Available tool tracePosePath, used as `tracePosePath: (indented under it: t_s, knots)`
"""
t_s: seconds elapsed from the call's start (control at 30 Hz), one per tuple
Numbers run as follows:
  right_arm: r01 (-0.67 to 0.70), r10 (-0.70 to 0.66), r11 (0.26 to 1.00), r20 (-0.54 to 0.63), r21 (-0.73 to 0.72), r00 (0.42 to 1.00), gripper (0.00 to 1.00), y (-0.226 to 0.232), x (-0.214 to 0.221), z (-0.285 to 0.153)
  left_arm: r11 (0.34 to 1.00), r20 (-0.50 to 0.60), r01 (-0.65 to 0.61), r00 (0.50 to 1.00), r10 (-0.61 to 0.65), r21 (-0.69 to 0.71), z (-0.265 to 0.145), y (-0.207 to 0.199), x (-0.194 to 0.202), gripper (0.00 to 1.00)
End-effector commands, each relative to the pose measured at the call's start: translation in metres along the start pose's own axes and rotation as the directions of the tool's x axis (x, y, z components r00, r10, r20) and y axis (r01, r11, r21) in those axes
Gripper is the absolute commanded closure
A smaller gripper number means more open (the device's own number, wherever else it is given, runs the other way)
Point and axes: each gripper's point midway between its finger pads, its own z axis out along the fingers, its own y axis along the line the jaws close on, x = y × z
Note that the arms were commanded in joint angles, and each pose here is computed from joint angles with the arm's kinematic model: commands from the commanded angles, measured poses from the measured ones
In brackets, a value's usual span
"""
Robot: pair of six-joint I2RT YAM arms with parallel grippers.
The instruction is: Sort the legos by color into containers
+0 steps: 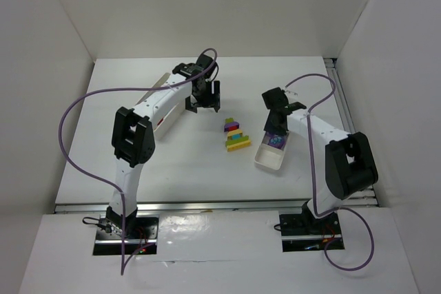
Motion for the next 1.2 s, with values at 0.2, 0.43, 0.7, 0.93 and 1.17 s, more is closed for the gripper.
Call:
tracePosePath:
  t_s: [0.2, 0.43, 0.7, 0.93, 1.17]
  knots:
    - [-0.013, 0.016, 0.999, 0.061, -0.052, 0.998, 0.84, 0.004, -0.014, -0.010, 0.999, 0.008, -0.035, 0.999, 0.035, 0.021, -0.003, -0.009, -0.002, 0.14]
    - [0.025, -0.025, 0.996, 0.004, -0.090, 1.000, 0.91, 0.005, 0.002, -0.012, 0.999, 0.016, -0.034, 0.999, 0.034, 0.025, -0.005, -0.010, -0.004, 0.14]
    - [0.024, -0.020, 0.994, 0.040, -0.104, 0.999, 0.92, 0.002, -0.012, -0.039, 0.999, 0.024, -0.034, 0.999, 0.033, 0.030, -0.007, -0.012, -0.007, 0.14]
    - [-0.024, 0.040, 0.997, 0.211, -0.079, 0.977, 0.87, -0.002, -0.065, -0.074, 0.992, 0.011, -0.084, 0.996, 0.084, 0.092, -0.003, -0.043, 0.001, 0.14]
    - [-0.030, 0.050, 0.996, 0.234, -0.086, 0.971, 0.49, 0.013, -0.087, -0.069, 0.992, -0.025, -0.077, 0.997, 0.080, 0.097, 0.026, -0.071, 0.013, 0.09]
